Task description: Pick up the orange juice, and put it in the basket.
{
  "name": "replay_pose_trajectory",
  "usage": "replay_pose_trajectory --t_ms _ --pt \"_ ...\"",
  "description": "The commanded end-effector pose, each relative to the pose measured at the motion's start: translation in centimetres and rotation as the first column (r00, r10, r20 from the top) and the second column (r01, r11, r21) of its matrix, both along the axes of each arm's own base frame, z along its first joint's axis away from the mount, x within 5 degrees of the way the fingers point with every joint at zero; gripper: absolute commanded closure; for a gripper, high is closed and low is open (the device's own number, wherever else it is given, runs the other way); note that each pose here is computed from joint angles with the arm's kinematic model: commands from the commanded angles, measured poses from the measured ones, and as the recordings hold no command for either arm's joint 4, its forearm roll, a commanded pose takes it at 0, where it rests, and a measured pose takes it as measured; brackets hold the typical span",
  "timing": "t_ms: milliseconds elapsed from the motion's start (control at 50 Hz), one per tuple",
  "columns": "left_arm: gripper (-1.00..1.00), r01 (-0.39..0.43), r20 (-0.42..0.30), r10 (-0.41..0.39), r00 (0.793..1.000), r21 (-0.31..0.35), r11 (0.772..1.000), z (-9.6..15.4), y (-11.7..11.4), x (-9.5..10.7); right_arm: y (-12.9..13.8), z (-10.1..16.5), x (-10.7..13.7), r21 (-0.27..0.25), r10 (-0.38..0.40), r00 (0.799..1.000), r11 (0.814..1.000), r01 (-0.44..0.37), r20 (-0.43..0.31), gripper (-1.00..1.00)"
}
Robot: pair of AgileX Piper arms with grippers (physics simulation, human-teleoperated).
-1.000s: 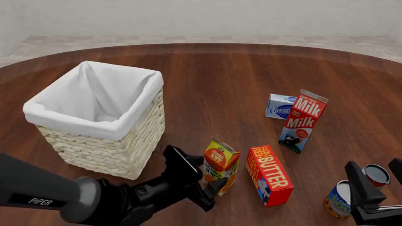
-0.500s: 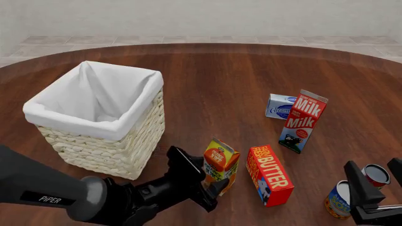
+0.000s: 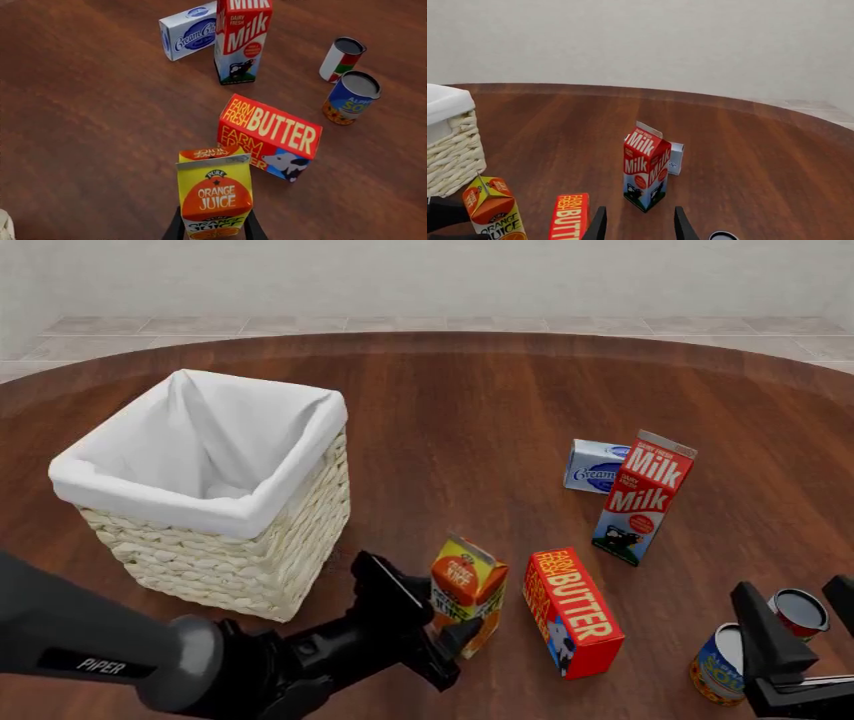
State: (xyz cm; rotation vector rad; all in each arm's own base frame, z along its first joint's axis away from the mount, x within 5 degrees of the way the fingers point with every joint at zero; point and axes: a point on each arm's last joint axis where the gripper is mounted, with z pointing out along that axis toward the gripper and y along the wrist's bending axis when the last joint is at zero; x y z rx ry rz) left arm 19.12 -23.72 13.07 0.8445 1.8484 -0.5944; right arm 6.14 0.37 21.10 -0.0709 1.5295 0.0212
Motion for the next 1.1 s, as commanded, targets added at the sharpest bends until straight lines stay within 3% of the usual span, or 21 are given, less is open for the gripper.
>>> replay_pose_trajectory --t_ms 20,280,580,920,1100 --pt "1.00 0.007 0.020 -0.007 1.000 -0.014 1.000 0.6 0.0 -0.1 0.0 0.0 0.0 0.001 0.001 1.000 1.000 -0.001 -0.001 -1.00" --pt "1.00 -0.014 0.031 0.017 0.999 -0.092 0.996 4.0 1.3 -0.9 0.0 0.0 0.2 0.004 0.000 1.000 1.000 0.000 -0.001 -1.00" --pt "1.00 0.037 0.089 -0.030 0.996 -0.078 0.996 5.4 1.4 -2.0 0.0 0.0 0.2 0.008 0.000 1.000 1.000 0.000 -0.005 -1.00" --pt "1.00 0.025 0.128 -0.009 0.992 -0.126 0.992 9.2 3.2 -2.9 0.0 0.0 0.4 0.055 0.001 1.000 0.998 0.000 -0.013 -1.00" --pt "1.00 0.062 0.197 -0.036 0.980 -0.128 0.990 12.3 3.9 -4.0 0.1 0.0 0.5 0.069 0.013 1.000 0.998 -0.011 -0.021 -1.00"
